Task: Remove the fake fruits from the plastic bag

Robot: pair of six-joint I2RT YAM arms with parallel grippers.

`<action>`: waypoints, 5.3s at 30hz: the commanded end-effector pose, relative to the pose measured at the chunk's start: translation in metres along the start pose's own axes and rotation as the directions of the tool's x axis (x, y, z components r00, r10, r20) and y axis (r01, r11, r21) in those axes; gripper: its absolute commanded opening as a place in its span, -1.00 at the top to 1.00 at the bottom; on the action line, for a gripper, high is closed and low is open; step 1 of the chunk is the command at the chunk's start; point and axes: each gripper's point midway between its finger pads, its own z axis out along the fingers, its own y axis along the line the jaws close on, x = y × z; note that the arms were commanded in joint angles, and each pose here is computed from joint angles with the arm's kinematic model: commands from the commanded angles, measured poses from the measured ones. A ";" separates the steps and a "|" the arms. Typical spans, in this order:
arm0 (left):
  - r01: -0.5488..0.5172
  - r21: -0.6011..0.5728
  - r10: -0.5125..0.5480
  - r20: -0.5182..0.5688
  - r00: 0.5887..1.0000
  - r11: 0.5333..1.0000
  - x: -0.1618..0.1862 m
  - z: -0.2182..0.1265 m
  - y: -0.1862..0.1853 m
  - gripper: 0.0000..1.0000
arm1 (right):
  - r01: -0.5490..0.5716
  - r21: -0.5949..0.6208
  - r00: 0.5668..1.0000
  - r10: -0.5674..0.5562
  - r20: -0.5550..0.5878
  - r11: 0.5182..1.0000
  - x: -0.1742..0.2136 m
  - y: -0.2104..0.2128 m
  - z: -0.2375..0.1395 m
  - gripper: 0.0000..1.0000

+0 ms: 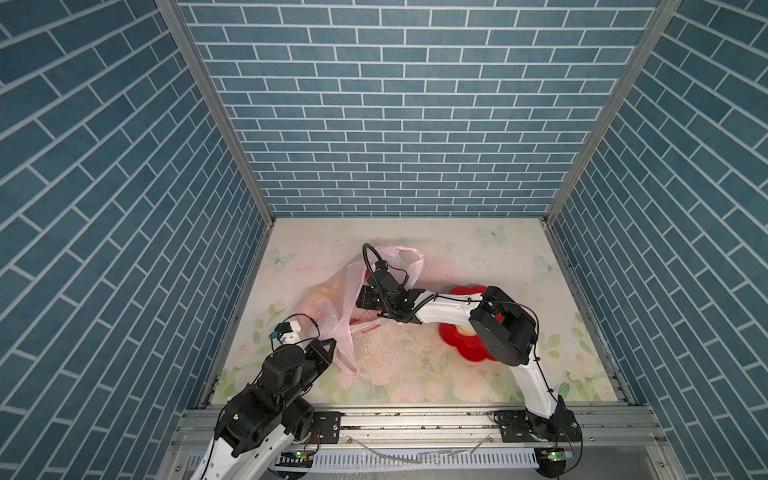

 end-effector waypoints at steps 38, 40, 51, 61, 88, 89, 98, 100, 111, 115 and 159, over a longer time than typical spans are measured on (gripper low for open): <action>-0.071 0.035 0.062 0.198 0.978 0.997 -0.044 -0.012 -0.031 1.00 | 0.066 0.550 0.984 -0.144 0.101 0.833 -0.049 -0.149 -0.328 0.49; -0.074 0.037 0.065 0.199 0.978 0.997 -0.045 -0.013 -0.033 1.00 | 0.015 0.585 0.992 -0.086 0.093 0.811 -0.032 -0.173 -0.334 0.50; -0.086 0.041 0.077 0.184 0.980 0.995 -0.045 -0.010 -0.040 1.00 | -0.098 0.711 0.992 0.123 0.017 0.696 0.046 -0.246 -0.326 0.52; -0.082 0.036 0.074 0.179 0.981 0.996 -0.044 -0.010 -0.039 1.00 | -0.131 0.733 0.980 0.200 -0.007 0.668 0.076 -0.272 -0.310 0.35; -0.095 0.023 0.093 0.081 0.992 0.995 -0.021 -0.015 -0.020 1.00 | 0.355 0.234 0.919 -0.384 0.093 0.905 -0.085 -0.004 -0.290 -0.07; -0.090 0.025 0.087 0.085 0.993 0.996 -0.021 -0.014 -0.018 1.00 | 0.380 0.177 0.911 -0.400 0.096 0.908 -0.087 0.018 -0.277 -0.05; -0.071 0.023 0.069 0.096 0.993 0.997 -0.020 -0.014 -0.009 1.00 | 0.418 -0.078 0.904 -0.423 -0.058 0.905 -0.034 0.084 -0.144 0.14; -0.070 0.011 0.069 0.106 0.992 0.997 -0.021 -0.016 -0.006 1.00 | 0.400 -0.074 0.907 -0.406 -0.109 0.913 -0.018 0.072 -0.124 0.16; -0.011 -0.067 0.019 0.118 0.993 0.998 -0.018 -0.019 0.022 1.00 | 0.346 -0.174 0.831 -0.387 -0.401 0.922 0.091 0.028 -0.082 0.26; 0.007 -0.085 0.003 0.109 0.994 0.996 -0.014 -0.018 0.030 1.00 | 0.340 -0.183 0.801 -0.386 -0.458 0.922 0.118 0.016 -0.079 0.27; -0.032 0.068 0.028 0.055 0.998 0.997 -0.009 -0.020 -0.006 1.00 | 0.284 0.300 0.950 -0.310 0.043 0.911 -0.074 -0.016 0.044 -0.65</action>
